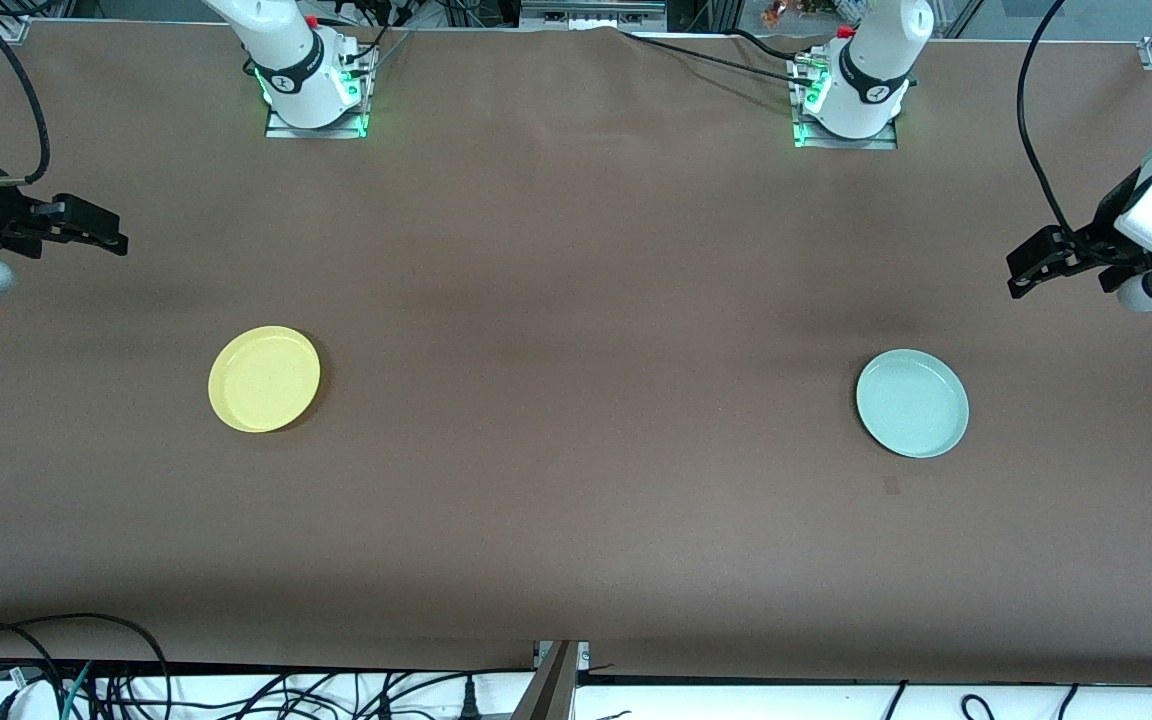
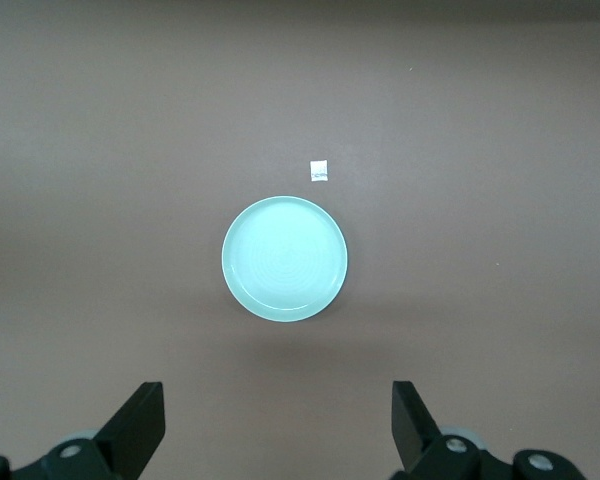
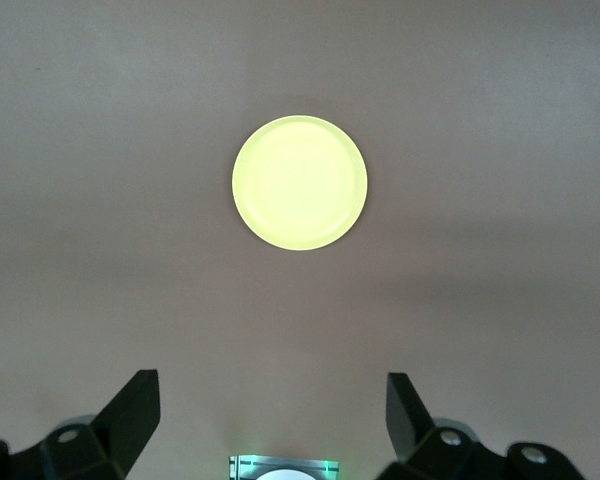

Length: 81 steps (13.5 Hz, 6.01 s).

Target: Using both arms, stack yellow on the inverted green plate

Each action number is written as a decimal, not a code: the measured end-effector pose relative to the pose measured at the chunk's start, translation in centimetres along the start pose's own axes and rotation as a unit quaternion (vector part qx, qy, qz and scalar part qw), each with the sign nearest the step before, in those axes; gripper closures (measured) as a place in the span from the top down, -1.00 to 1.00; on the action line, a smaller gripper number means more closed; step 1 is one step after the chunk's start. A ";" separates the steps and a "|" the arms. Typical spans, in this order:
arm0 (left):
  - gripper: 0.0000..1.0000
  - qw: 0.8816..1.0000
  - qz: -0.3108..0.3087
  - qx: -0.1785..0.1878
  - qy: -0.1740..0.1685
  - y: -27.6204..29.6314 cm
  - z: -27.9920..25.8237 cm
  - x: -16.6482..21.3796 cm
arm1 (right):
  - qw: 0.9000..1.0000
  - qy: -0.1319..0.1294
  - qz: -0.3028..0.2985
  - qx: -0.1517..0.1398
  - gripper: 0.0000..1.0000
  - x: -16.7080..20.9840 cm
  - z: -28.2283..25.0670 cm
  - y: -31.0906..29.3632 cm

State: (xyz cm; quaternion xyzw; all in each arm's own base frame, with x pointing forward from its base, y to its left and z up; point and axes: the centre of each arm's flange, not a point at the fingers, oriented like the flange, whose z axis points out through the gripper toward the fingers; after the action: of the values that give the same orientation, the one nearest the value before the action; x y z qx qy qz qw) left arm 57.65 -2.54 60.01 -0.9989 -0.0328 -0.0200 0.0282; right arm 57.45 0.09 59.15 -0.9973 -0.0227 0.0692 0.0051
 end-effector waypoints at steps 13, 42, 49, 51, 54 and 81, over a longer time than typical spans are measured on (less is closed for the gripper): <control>1.00 1.000 -0.021 0.001 0.011 -2.3 -1.0 0.1 | 1.000 0.000 0.002 0.000 1.00 0.0 0.0 0.3; 1.00 0.992 -0.031 -0.048 -0.109 -13.2 43.0 1.6 | 1.000 0.001 0.004 0.000 1.00 0.0 0.0 0.4; -0.05 0.993 0.013 -0.045 -0.110 -14.1 43.6 1.3 | 1.000 0.001 0.004 0.000 1.00 0.0 0.0 0.4; -0.48 0.993 0.016 -0.045 -0.110 -14.1 43.6 1.3 | 1.000 0.001 0.004 0.000 1.00 0.0 0.0 0.4; -0.86 0.993 0.020 -0.046 -0.105 -13.6 43.0 1.7 | 1.000 0.001 0.004 0.000 1.00 0.0 0.0 0.4; -0.92 0.886 0.171 0.399 0.161 49.4 24.7 -17.1 | 1.000 0.000 0.007 0.000 1.00 0.1 0.1 0.8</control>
State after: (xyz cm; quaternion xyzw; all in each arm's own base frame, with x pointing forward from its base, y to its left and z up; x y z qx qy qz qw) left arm 44.85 -51.43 31.93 -0.8765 0.1378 -0.1604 0.4324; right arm 57.52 -0.72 59.04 -0.9975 -0.0155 0.0695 0.0050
